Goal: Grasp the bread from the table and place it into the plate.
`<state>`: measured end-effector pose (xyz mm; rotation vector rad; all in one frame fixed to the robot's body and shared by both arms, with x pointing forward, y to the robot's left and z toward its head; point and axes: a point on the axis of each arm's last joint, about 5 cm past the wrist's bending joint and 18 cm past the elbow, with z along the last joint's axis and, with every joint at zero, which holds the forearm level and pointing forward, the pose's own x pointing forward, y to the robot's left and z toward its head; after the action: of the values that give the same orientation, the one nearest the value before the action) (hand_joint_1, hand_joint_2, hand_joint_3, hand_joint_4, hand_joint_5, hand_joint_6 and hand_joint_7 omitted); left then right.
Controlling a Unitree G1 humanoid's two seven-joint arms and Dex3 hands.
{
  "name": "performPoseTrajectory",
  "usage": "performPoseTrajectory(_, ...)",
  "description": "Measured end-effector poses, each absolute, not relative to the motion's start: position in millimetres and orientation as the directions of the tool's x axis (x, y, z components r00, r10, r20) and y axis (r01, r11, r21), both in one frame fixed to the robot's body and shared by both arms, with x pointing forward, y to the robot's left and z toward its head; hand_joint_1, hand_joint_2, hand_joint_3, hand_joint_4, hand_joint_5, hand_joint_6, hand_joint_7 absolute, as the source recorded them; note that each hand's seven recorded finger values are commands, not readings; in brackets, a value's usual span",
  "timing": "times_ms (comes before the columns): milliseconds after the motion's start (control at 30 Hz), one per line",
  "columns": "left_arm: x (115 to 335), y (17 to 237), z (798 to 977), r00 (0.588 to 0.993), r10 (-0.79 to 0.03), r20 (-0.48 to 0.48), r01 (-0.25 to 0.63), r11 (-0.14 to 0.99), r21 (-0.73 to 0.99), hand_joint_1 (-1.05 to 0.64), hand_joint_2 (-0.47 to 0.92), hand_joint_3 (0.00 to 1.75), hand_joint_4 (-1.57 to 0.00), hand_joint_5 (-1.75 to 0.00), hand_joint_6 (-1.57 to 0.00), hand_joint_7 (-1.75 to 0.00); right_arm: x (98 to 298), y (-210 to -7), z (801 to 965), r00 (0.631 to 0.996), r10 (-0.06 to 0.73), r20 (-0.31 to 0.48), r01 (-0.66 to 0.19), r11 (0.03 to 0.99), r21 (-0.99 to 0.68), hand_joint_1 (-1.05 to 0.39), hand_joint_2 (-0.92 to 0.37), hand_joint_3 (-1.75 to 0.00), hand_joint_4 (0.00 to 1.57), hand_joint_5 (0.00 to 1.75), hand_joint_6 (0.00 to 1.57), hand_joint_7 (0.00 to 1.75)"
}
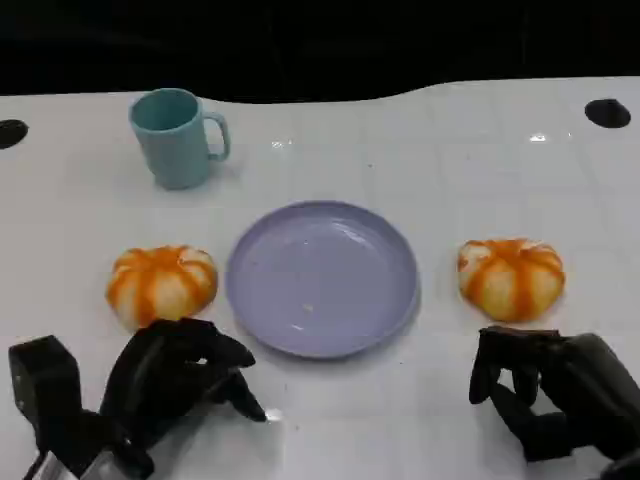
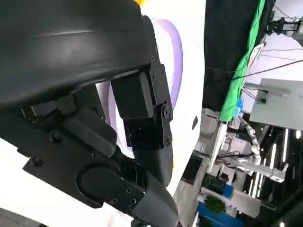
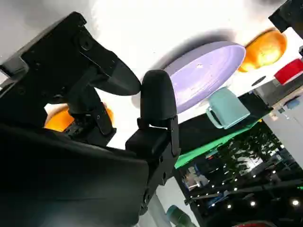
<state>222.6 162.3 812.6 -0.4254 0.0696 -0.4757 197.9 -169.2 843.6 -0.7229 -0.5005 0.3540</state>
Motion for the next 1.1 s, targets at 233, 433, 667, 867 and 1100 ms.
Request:
performPoseTrajectory(233,222.6,162.3,812.6,0.888,-0.458,0.033,0.429,0.803,-0.413,-1.05,0.74,0.00,-1.57,-0.57,-1.57,-0.17,197.9,-169.2,843.6,0.826,0.471,0.310,-0.136,0.700,-0.701,-0.14,-0.30,-1.39,0.90,1.75,0.76,1.60)
performPoseTrajectory(433,222.6,162.3,812.6,0.888,-0.458,0.033,0.429,0.803,-0.413,-1.05,0.74,0.00,-1.57,-0.57,-1.57,-0.17,197.9,-169.2,843.6,0.825,0.471,0.310,-0.136,0.700,-0.702,-0.14,-0.30,-1.39,0.90,1.75,0.75,1.60)
performPoseTrajectory(667,222.6,162.4,812.6,0.888,-0.458,0.033,0.429,0.803,-0.412,-1.05,0.74,0.00,-1.57,-0.57,-1.57,-0.17,197.9,-169.2,843.6,0.825,0.472,0.310,-0.136,0.699,-0.702,-0.14,-0.30,-1.39,0.90,1.75,0.75,1.60)
performPoseTrajectory(867,222.6,162.4,812.6,0.888,-0.458,0.033,0.429,0.803,-0.413,-1.05,0.73,0.00,-1.57,-0.57,-1.57,-0.17,197.9,-169.2,843.5,0.825,0.470,0.312,-0.134,0.701,-0.700,-0.14,-0.31,-1.38,0.89,1.75,0.77,1.55)
performPoseTrajectory(1100,222.3,162.4,812.0,0.889,-0.458,0.030,0.428,0.803,-0.414,-1.05,0.74,0.00,-1.57,-0.57,-1.57,-0.16,197.9,-169.2,843.5,0.826,0.470,0.313,-0.134,0.701,-0.700,-0.14,-0.32,-1.36,0.87,1.74,0.80,1.41)
